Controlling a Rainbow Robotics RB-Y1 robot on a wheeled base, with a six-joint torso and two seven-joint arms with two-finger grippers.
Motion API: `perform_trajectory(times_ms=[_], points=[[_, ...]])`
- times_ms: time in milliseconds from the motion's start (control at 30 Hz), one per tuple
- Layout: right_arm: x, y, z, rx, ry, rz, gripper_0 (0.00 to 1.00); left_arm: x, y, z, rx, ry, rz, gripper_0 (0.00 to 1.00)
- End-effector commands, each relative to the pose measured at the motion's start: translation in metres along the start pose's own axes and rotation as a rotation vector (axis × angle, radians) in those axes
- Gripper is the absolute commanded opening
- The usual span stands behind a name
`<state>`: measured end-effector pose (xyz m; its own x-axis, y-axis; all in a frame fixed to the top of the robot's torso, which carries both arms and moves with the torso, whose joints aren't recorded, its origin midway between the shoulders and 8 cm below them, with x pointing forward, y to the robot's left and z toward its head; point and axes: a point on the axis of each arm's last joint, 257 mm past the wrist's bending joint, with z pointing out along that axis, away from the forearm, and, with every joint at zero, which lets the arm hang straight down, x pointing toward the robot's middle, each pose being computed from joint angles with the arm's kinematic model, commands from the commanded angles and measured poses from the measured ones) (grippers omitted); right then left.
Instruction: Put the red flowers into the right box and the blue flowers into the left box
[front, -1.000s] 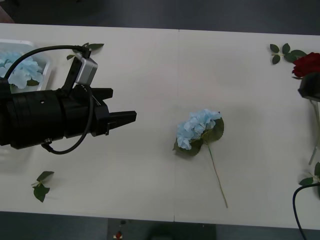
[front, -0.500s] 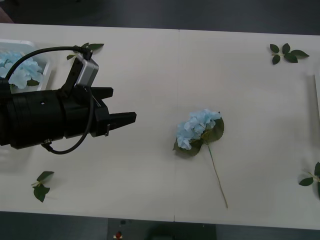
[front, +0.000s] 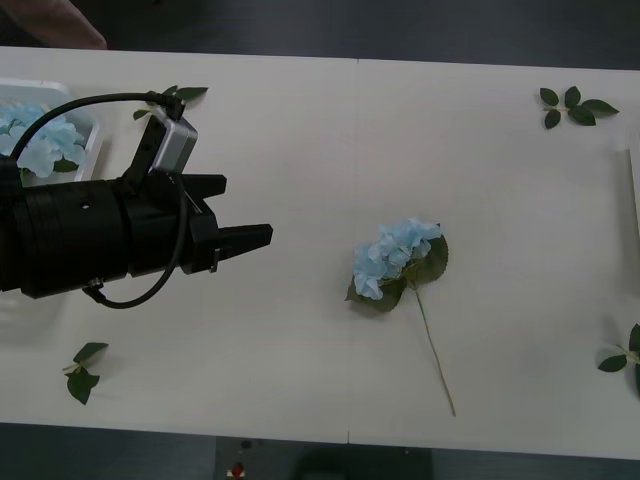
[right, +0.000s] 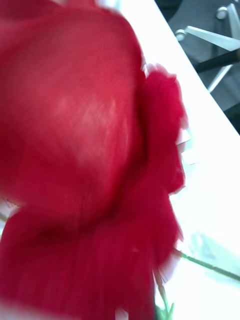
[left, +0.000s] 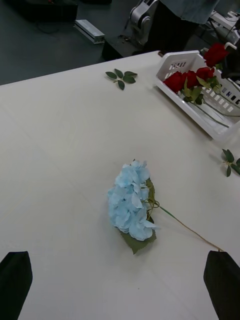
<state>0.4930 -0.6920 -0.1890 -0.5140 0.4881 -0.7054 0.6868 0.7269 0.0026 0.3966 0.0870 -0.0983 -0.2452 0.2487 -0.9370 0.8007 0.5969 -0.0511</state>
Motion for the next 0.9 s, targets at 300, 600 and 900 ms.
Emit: perform_trajectory(times_ms=[300,600,900], points=[[-0.04,0.013,-0.027,-0.048,-0.047,-0.103,1.0,-0.007,-0.002,-0.002,-0.001,-0.025,0.022,1.0],[0.009,0.091,-0.1,-0.299,0.166,-0.46,1.0,-0.007,-0.002,-0.002,-0.001,-0.025,0.022,1.0],[0.096,0.17,-0.173,-0.634,0.268,-0.74,1.0,-0.007,-0.002,-0.002,-0.001,-0.025,0.022,1.0]])
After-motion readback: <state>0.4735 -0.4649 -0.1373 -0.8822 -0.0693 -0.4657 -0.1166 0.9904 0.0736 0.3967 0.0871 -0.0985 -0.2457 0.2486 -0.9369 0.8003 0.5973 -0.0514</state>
